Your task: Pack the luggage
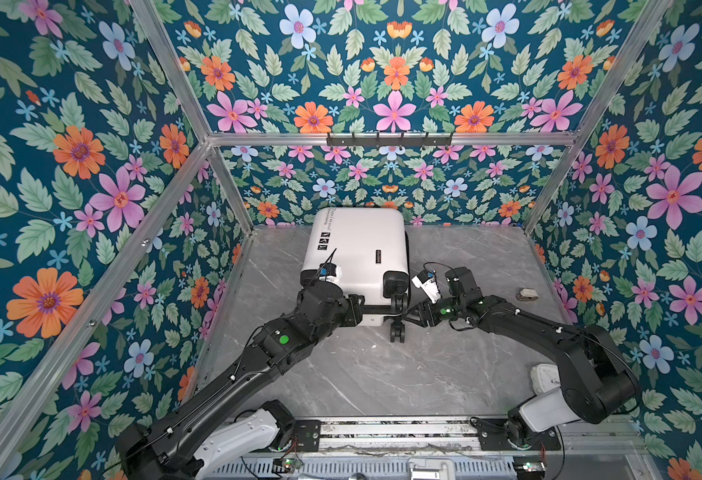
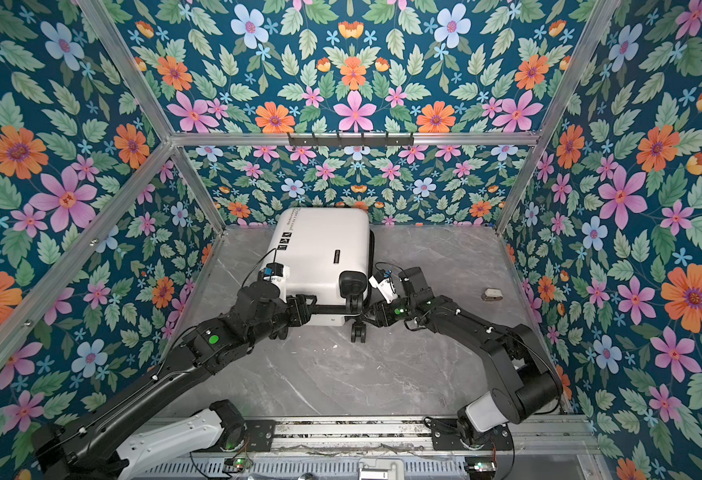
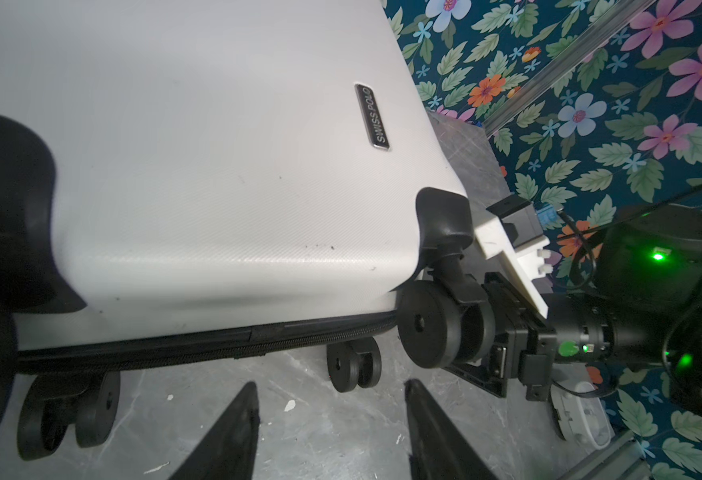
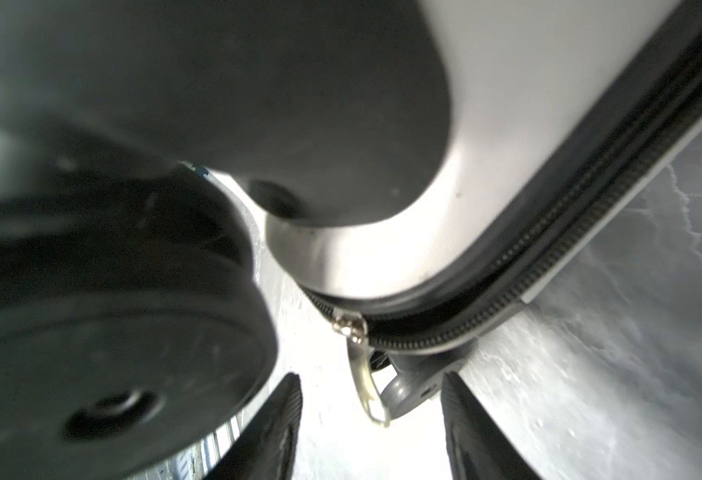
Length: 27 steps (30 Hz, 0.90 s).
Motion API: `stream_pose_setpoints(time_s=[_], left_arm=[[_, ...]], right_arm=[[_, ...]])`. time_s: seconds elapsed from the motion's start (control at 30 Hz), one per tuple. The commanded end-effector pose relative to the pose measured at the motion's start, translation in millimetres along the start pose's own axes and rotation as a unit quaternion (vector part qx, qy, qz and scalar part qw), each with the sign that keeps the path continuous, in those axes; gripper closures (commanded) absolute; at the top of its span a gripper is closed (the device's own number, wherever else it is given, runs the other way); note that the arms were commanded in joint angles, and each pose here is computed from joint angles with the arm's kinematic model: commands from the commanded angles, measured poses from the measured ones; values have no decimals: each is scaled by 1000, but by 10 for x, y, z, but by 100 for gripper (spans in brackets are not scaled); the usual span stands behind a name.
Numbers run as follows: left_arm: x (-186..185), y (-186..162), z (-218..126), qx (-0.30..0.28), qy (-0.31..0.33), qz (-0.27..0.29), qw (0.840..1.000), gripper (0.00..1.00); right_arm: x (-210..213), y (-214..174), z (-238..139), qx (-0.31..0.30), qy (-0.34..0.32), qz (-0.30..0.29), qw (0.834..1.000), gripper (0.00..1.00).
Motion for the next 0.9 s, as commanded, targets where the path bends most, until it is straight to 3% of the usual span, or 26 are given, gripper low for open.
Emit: stream_pose_setpoints(time_s=[0.0, 0.4, 0.6, 0.7, 0.87], left_arm=[[-81, 72, 13, -21, -13, -8, 1000, 42], [-125, 27, 71, -15, -17, -5, 1000, 42], [-163, 11, 85, -12, -24, -8, 1000, 41], [-219, -9, 102, -8, -34, -10, 999, 39], [-381, -79, 137, 0, -43, -2, 999, 28]], right_arm=[[30, 82, 25, -11, 18, -10, 1000, 47], [-12, 83, 134, -7, 23, 8, 1000, 61], [-1, 106, 123, -13, 25, 17, 999, 74], [26, 113, 109, -15, 30, 20, 999, 86], [58, 84, 95, -12, 34, 30, 999, 97]])
Point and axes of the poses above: each gripper's point midway between its finger pads, its own z axis out along the fingers, its own x axis along the line the jaws close on, y = z × x, the point moved 6 cm from there along -z, back along the fingers, and after that the axes turned 6 degrees about -z, right-handed, at the moved point
